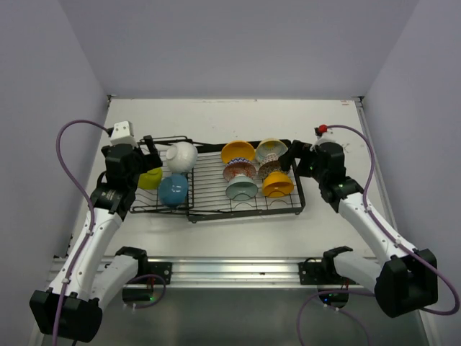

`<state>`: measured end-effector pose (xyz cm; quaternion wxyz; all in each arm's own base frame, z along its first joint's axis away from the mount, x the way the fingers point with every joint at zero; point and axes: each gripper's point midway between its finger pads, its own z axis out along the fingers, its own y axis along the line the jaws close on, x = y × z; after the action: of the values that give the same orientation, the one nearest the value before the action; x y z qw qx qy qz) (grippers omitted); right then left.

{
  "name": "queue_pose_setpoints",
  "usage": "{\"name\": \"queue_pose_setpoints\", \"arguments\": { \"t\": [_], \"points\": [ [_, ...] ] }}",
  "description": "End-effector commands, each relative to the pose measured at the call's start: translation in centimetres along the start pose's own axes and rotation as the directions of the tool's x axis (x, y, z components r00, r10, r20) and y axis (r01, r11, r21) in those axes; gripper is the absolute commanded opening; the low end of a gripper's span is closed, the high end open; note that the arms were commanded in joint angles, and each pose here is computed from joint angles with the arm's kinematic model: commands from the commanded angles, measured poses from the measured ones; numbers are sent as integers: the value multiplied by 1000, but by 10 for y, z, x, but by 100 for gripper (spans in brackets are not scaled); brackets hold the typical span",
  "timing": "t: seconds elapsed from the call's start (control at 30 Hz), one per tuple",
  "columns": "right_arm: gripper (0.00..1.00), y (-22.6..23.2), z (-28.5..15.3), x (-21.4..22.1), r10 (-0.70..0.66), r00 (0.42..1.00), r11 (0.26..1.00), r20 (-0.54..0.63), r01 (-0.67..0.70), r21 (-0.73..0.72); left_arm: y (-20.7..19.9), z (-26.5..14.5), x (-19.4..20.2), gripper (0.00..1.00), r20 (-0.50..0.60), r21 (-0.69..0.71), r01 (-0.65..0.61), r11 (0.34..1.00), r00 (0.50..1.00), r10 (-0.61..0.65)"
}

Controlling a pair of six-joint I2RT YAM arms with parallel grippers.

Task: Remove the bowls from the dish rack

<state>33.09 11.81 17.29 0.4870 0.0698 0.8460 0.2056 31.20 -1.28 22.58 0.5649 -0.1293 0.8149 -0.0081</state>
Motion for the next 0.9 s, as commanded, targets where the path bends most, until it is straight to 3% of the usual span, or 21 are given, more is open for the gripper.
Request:
{"name": "queue_pose_setpoints", "arguments": {
  "t": [0.0,0.4,0.67,0.87],
  "points": [
    [99,8,-6,-23,-8,996,1000,88,10,-15,-2,-2,-20,100,47,8,27,1000,999,-27],
    [99,17,-23,-22,-74,991,993,113,84,-86,8,-6,-26,100,82,-41,62,997,995,-59],
    [99,30,-21,-13,-106,991,978,82,119,-172,29,-12,-33,100,104,-167,102,981,991,-85],
    [99,29,-19,-10,-106,992,978,69,116,-171,34,-6,-9,100,-3,-216,109,970,994,-113]
  ]
}}
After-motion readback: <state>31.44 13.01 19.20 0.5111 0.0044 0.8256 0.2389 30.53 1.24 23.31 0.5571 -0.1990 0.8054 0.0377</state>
